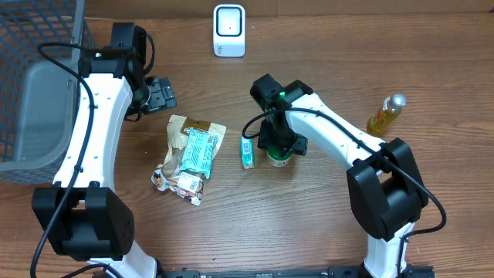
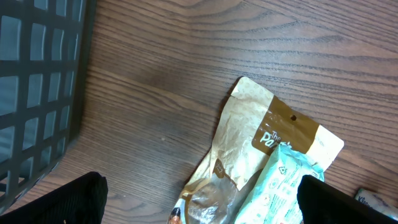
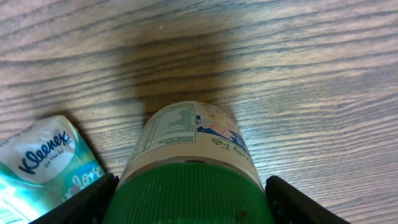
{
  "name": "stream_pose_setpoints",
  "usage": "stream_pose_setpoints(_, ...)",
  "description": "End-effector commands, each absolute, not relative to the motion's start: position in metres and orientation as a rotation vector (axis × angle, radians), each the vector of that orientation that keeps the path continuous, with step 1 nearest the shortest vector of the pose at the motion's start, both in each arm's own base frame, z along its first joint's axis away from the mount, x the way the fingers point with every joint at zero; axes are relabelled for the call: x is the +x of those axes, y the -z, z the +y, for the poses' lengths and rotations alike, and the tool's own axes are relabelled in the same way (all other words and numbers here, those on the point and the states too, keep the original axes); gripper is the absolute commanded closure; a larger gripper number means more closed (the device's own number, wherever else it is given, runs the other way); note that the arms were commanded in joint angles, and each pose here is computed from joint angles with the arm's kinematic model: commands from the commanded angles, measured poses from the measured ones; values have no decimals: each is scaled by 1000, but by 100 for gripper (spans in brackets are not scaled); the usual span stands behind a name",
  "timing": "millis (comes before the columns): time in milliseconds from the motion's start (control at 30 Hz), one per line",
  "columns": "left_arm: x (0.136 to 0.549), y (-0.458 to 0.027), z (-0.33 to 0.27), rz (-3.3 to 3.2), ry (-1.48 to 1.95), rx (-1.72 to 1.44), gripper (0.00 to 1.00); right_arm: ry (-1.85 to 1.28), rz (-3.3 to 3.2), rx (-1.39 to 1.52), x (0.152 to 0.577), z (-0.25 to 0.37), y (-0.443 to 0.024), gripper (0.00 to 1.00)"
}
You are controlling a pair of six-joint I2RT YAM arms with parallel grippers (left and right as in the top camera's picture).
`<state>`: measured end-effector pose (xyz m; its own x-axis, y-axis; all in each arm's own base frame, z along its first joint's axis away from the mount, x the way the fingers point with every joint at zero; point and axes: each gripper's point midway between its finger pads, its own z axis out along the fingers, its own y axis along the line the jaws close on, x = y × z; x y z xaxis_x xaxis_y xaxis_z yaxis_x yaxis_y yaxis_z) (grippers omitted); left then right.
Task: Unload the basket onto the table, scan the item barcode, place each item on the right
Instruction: 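Descend the right gripper around the jar's green cap and close, then lift the held jar and tilt it sideways, label facing up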
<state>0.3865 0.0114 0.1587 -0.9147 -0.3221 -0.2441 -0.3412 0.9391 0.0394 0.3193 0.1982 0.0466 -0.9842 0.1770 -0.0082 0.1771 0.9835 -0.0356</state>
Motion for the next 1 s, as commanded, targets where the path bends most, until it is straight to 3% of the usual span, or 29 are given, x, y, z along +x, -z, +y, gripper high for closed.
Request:
stream_pose_setpoints(0, 390, -164, 11, 2846, -132, -470, 1, 59, 3147, 111, 315, 199, -44, 25)
stream_pose_setpoints(400, 390, -164, 11, 2846, -133, -470, 0, 31, 3132, 98, 313, 202, -25, 25)
stream_pose_setpoints(567, 390, -164, 11, 2846, -132, -470, 0, 27, 3130, 98, 314, 203, -25, 32)
stream_pose_setpoints(833, 390, -164, 11, 2846, -132, -469, 0, 35, 3137, 104, 312, 202, -25, 36)
stream_pose_setpoints(867, 390, -164, 11, 2846, -133, -470, 1, 34, 3138, 104, 312, 202, -25, 40)
stream_pose_setpoints(967, 390, -164, 11, 2846, -132, -469, 0, -14, 3179, 110, 306, 206, -28, 67)
